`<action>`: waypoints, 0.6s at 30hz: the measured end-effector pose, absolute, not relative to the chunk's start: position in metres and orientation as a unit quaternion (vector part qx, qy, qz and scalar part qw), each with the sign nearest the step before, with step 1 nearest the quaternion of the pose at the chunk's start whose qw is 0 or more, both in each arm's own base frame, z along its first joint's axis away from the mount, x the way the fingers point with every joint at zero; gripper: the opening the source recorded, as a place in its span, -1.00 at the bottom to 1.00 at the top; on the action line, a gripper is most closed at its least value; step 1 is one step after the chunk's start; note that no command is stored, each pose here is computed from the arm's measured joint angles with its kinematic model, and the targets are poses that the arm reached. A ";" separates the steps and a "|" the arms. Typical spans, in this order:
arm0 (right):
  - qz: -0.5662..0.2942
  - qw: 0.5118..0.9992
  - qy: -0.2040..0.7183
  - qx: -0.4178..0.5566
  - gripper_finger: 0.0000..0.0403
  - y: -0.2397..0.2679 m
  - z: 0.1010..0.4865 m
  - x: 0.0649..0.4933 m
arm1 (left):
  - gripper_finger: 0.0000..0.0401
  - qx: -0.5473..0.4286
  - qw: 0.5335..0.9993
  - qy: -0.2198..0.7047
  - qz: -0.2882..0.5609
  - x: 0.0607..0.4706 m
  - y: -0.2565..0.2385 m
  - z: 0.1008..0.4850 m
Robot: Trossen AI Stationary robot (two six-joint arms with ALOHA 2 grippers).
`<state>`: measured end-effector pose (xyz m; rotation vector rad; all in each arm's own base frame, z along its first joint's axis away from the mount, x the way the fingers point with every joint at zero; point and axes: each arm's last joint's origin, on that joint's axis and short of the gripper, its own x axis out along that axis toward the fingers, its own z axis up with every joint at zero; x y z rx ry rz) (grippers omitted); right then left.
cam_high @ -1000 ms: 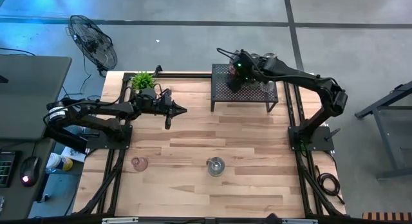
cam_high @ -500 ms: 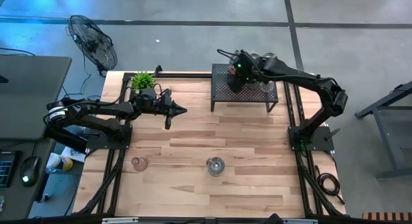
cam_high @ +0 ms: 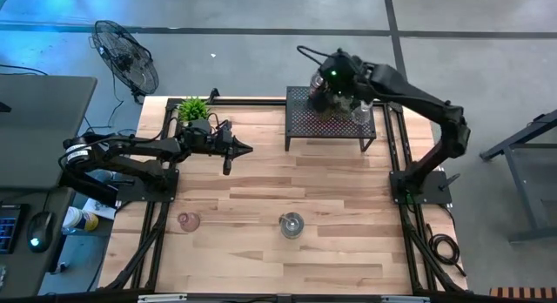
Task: Pick & Place candle stick holders
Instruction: Align the silver scented candle with the other silver scented candles on the shelf
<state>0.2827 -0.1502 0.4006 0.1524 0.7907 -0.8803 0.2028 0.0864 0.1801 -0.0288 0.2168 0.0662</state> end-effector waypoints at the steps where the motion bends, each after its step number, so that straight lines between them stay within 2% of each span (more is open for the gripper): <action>1: -0.405 0.835 0.367 0.067 0.10 -0.142 0.409 0.284 | -0.91 -0.014 0.994 0.108 0.033 0.203 0.086 0.180; 5: -0.321 0.863 0.383 0.069 -0.31 -0.099 0.408 0.298 | -0.91 -0.014 0.994 0.106 0.033 0.203 0.086 0.180; 9: -0.230 0.873 0.424 0.070 -0.82 -0.046 0.374 0.318 | -0.91 -0.014 0.994 0.105 0.029 0.203 0.086 0.181; 11: -0.192 0.878 0.434 0.068 -0.95 -0.018 0.357 0.324 | -0.91 -0.014 0.994 0.105 0.028 0.203 0.086 0.181; 13: -0.152 0.883 0.439 0.072 -0.93 0.010 0.344 0.327 | -0.91 -0.014 0.994 0.105 0.028 0.203 0.086 0.181; 18: -0.098 0.880 0.453 0.109 -0.67 0.067 0.317 0.328 | -0.91 -0.014 0.994 0.105 0.027 0.203 0.086 0.181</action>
